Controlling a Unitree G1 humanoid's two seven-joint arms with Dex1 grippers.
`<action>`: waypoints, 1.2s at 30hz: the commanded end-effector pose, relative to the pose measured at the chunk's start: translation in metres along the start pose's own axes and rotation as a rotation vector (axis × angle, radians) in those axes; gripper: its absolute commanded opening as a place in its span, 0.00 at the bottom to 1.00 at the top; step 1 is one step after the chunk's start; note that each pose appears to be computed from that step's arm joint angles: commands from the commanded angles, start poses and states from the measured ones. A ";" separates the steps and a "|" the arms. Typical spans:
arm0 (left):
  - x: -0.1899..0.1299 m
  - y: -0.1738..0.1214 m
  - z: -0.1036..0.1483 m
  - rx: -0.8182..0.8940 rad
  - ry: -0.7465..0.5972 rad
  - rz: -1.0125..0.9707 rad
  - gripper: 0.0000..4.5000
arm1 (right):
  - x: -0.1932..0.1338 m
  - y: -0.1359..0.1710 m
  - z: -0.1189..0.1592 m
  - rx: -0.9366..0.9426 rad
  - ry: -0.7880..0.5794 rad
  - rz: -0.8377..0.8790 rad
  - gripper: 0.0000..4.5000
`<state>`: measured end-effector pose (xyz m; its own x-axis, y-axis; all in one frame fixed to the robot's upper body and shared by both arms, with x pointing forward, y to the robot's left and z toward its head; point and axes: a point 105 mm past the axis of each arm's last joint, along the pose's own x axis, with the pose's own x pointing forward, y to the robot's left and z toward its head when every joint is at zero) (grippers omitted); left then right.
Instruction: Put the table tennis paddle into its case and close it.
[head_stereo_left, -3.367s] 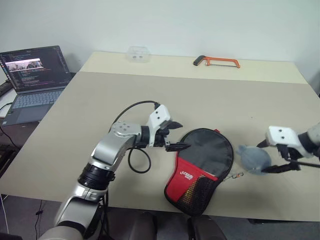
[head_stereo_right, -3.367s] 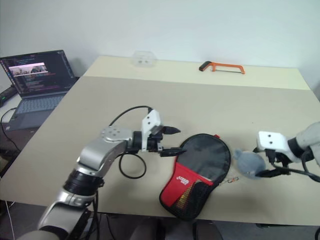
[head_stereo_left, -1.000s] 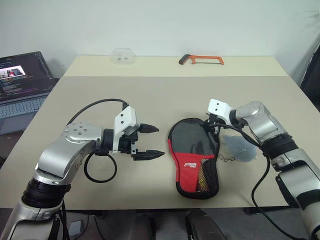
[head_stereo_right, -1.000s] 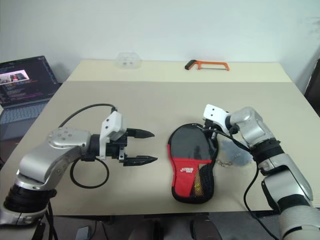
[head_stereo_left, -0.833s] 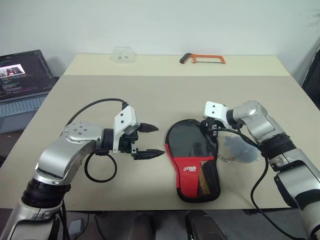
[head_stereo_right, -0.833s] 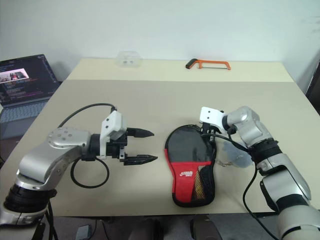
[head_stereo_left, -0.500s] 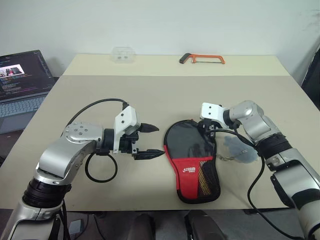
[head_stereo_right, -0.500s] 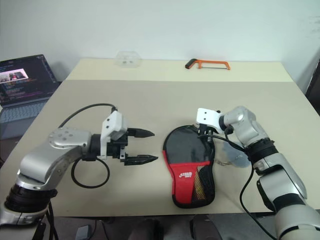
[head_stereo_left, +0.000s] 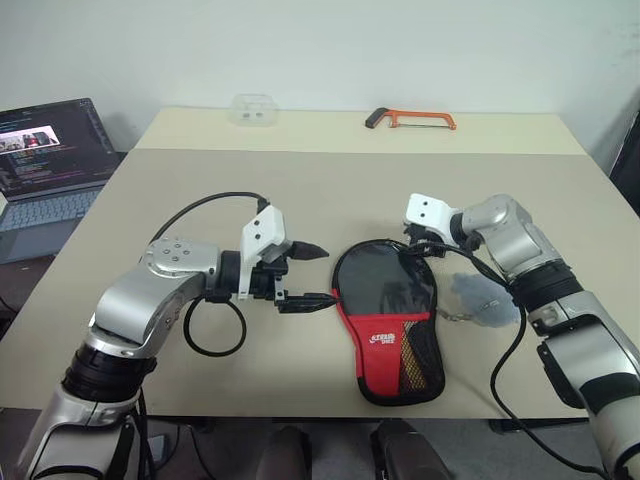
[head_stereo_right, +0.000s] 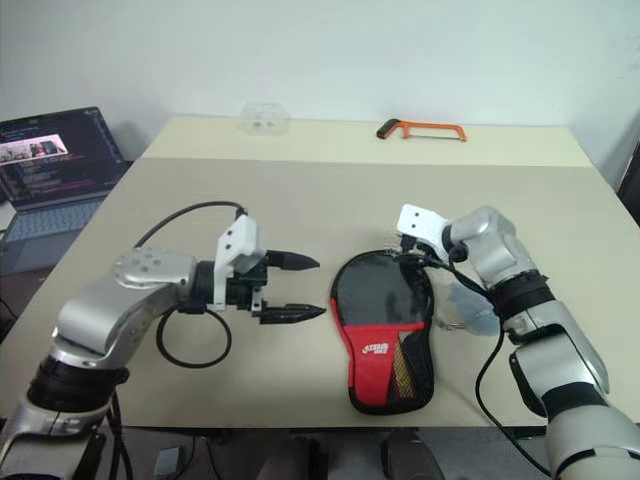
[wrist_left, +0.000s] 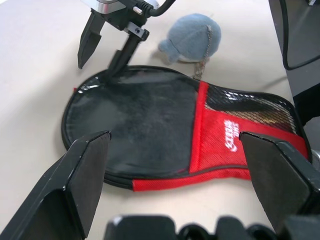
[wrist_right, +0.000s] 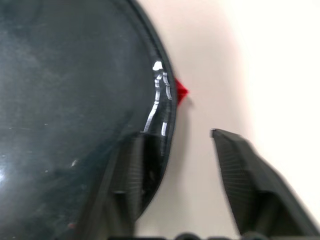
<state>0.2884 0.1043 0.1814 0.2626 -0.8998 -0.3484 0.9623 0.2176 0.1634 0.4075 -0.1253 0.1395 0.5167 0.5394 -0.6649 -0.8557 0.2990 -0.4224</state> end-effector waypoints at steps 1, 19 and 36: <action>0.006 0.008 0.010 0.048 -0.027 0.021 1.00 | -0.022 -0.010 0.015 0.058 -0.079 -0.006 0.82; 0.122 0.012 0.002 0.067 -0.111 -0.081 1.00 | -0.140 0.019 -0.025 0.144 -0.048 0.118 1.00; 0.161 -0.008 -0.074 0.062 0.053 -0.059 1.00 | -0.137 0.048 -0.080 0.238 0.111 0.227 1.00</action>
<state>0.3349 -0.0210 0.0879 0.2139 -0.9259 -0.3112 0.9594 0.1392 0.2452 0.3006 -0.2465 0.1583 0.3115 0.5280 -0.7901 -0.9184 0.3808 -0.1076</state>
